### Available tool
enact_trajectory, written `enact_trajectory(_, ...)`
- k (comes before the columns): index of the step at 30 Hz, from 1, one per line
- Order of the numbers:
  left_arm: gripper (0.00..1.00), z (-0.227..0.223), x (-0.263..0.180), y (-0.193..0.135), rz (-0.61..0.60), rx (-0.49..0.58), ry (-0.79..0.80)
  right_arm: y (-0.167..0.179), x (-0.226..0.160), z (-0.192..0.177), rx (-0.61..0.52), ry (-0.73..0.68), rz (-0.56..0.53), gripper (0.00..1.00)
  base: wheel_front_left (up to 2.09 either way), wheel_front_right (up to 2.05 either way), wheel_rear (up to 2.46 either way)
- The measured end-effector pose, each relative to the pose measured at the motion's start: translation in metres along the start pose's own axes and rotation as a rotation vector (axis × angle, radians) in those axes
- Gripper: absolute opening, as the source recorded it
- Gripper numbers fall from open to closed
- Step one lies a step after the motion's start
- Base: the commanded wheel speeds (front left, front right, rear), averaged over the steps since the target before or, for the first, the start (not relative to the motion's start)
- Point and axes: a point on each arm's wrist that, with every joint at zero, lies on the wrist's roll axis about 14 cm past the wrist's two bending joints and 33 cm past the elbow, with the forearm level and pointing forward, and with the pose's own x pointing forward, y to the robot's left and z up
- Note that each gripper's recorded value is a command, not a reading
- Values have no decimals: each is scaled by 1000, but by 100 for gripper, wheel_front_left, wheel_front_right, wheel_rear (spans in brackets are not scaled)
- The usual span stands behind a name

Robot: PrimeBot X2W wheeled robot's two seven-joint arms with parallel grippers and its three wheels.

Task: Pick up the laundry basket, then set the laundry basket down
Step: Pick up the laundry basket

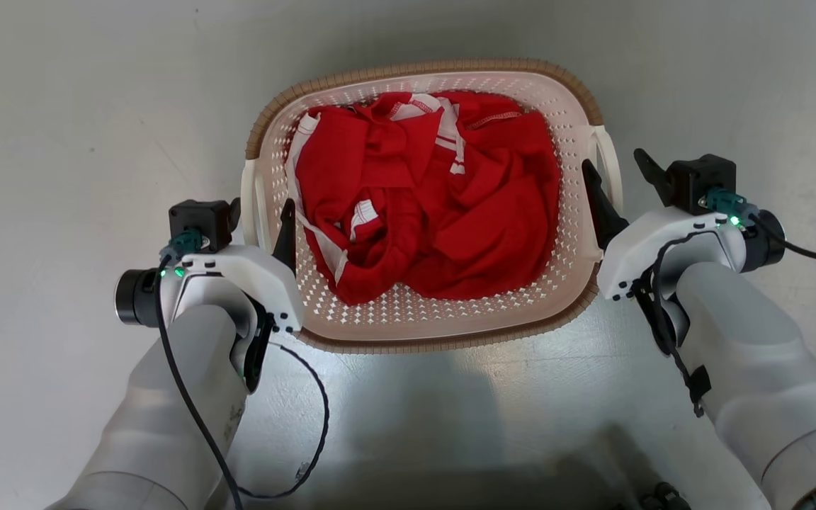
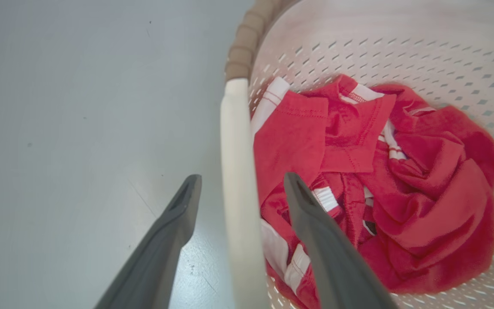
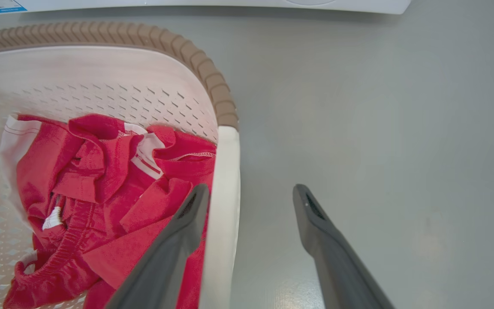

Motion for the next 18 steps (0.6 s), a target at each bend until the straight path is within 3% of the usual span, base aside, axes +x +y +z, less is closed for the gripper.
enact_trajectory(18, 100, -13, 13, 2, 34, 13, 59, 8, 16, -20, 26, 73, 30, 100, 0, 0, 0)
